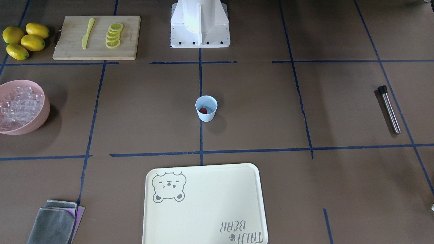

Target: Mash ice and strawberries in cup

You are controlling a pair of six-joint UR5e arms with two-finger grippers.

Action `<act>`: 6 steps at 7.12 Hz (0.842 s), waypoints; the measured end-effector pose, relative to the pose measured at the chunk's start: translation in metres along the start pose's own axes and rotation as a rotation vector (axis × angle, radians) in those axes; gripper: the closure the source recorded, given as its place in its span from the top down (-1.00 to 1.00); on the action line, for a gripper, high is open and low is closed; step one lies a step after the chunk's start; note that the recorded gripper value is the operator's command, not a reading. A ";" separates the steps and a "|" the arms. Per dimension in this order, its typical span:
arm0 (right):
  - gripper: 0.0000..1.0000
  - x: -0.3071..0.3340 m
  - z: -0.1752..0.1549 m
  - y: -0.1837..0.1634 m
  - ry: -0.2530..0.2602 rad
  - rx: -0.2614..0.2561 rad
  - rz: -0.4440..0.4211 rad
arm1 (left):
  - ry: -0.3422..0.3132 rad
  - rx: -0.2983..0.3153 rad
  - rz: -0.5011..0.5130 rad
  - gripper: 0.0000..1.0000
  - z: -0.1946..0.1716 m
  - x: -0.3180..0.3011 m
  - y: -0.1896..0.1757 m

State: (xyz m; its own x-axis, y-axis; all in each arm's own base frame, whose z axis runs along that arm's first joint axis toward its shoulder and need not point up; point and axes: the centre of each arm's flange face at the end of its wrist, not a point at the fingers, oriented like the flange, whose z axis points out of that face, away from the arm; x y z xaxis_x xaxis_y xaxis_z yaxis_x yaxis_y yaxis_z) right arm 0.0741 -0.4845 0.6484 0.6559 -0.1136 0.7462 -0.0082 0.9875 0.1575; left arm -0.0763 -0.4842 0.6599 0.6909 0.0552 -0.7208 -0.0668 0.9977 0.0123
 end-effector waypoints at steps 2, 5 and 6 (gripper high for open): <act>0.99 0.000 -0.003 -0.001 0.000 0.007 -0.001 | 0.000 -0.001 -0.001 1.00 0.001 -0.001 0.000; 0.99 -0.001 -0.008 -0.003 0.000 0.016 -0.004 | 0.001 -0.007 -0.005 1.00 0.004 -0.003 -0.003; 0.99 -0.002 -0.009 -0.003 0.000 0.020 -0.007 | 0.001 -0.007 -0.006 1.00 0.004 -0.003 -0.003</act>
